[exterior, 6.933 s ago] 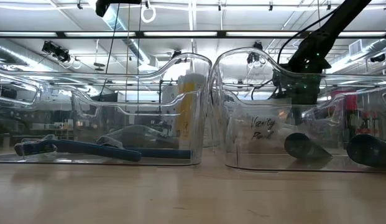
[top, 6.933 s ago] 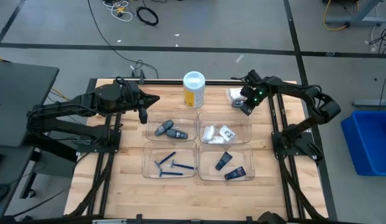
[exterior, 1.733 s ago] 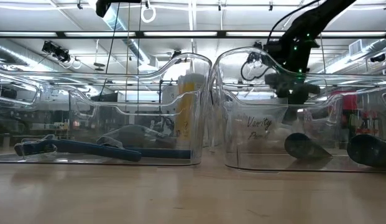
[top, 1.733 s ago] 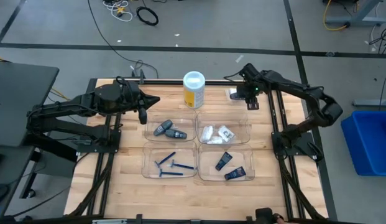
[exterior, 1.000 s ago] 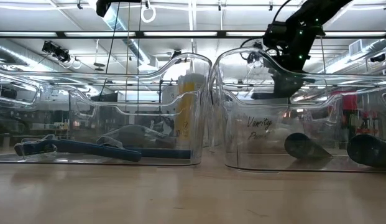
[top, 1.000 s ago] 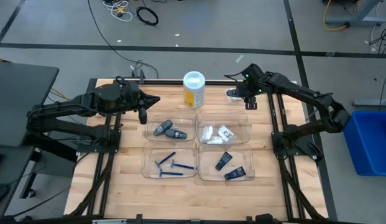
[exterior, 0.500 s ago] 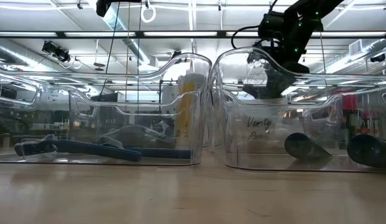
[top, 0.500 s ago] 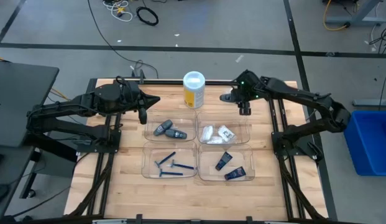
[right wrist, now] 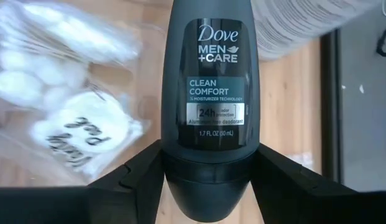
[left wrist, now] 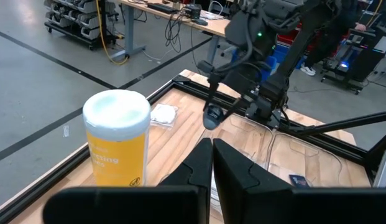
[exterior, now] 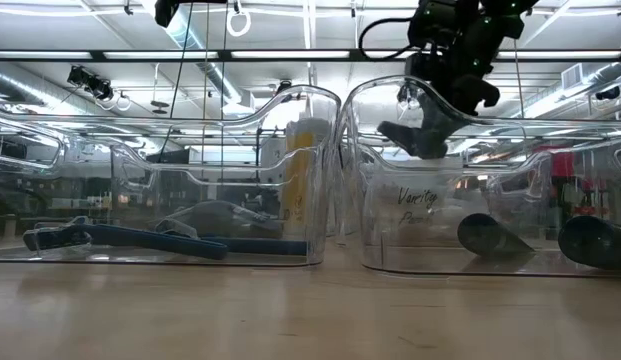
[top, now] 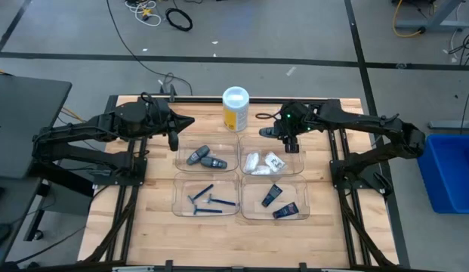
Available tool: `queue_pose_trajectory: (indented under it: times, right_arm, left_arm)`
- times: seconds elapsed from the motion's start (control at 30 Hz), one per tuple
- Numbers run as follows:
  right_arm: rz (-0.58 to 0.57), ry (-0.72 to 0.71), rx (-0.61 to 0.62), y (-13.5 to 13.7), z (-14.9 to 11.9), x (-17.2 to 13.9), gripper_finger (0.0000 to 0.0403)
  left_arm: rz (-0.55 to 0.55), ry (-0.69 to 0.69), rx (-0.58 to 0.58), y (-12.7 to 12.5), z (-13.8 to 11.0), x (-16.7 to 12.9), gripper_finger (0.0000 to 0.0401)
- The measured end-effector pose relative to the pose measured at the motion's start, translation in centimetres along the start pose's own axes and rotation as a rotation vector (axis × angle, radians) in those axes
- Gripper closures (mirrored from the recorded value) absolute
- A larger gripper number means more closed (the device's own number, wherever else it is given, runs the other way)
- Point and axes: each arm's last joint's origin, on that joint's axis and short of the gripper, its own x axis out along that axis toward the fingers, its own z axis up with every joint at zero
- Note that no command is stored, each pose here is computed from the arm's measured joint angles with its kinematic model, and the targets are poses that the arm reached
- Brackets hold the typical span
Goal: Pick & Place Travel size toiletries
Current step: Put the black deodorant into the top left transparent bin
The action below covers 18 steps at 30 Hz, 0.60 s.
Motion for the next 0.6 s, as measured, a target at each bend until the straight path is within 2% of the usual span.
queue_pose_trajectory:
  times: [0.27, 0.47, 0.6]
  right_arm:
    - [0.0, -0.102, 0.038, 1.5, 1.7, -0.1, 0.0196]
    - [-0.033, -0.291, 0.077, 2.1, 3.9, -0.6, 0.0197]
    - [-0.052, -0.438, 0.147, 2.2, 5.4, -1.1, 0.0196]
  left_arm:
    - [0.0, 0.0, 0.0, 0.0, 0.0, 0.0, 0.0379]
    - [0.0, 0.0, 0.008, 0.0, 0.0, 0.0, 0.0379]
    - [0.0, 0.0, 0.009, 0.0, 0.0, 0.0, 0.0379]
